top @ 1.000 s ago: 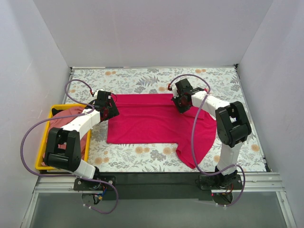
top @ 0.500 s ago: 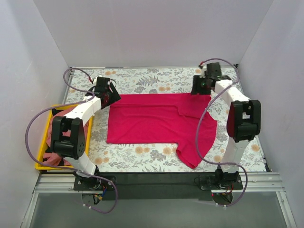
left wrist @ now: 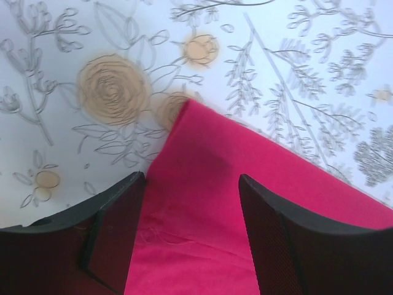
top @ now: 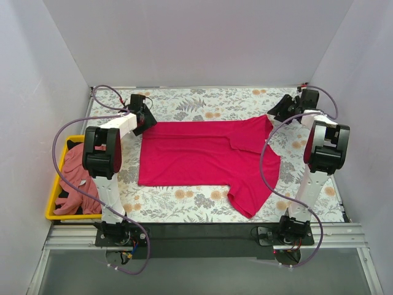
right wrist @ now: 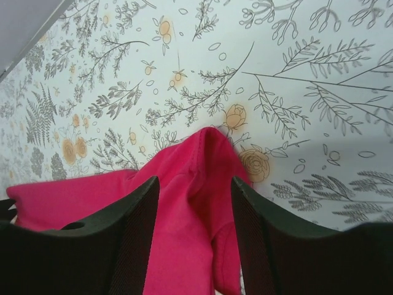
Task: Fold and stack the t-shirts
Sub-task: Fold the tshirt
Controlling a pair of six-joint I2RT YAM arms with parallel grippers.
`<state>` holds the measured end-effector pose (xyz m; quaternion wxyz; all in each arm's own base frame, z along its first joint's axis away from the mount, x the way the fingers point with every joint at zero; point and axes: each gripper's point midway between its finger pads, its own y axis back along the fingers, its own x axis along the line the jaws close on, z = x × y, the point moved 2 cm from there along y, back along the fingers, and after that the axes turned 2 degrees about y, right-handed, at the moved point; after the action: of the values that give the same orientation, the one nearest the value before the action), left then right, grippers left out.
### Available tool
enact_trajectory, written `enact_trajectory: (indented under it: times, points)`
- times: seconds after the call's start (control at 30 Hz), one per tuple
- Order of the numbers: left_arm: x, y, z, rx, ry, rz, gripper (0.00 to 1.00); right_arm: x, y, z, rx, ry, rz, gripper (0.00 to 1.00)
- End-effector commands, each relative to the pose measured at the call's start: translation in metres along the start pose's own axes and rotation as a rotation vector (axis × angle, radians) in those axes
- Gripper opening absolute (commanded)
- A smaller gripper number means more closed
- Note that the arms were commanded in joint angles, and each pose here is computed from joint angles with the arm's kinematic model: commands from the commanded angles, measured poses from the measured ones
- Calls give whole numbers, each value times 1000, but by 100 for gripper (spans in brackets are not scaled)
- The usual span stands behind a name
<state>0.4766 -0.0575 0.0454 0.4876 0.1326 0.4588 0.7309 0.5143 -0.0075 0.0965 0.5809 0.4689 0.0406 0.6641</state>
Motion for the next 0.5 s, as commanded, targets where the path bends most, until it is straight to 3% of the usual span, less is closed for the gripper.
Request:
enact_trajectory:
  times: [0.0,0.27,0.33,0.37,0.47]
  points:
    - [-7,3,18,-35,12,-19,61,9,-16,4,-13,-51,118,56]
    - [8,-10,4,-11,7,36,58,1,-41,-7,13,-103,178,52]
    - [12,-12,0,-4,11,49,58,-2,-46,-10,24,-110,177,47]
    - [16,-14,-4,5,15,59,57,-3,-47,-11,23,-106,176,43]
    - [23,-18,-9,21,36,80,56,-15,-45,-10,13,-116,145,19]
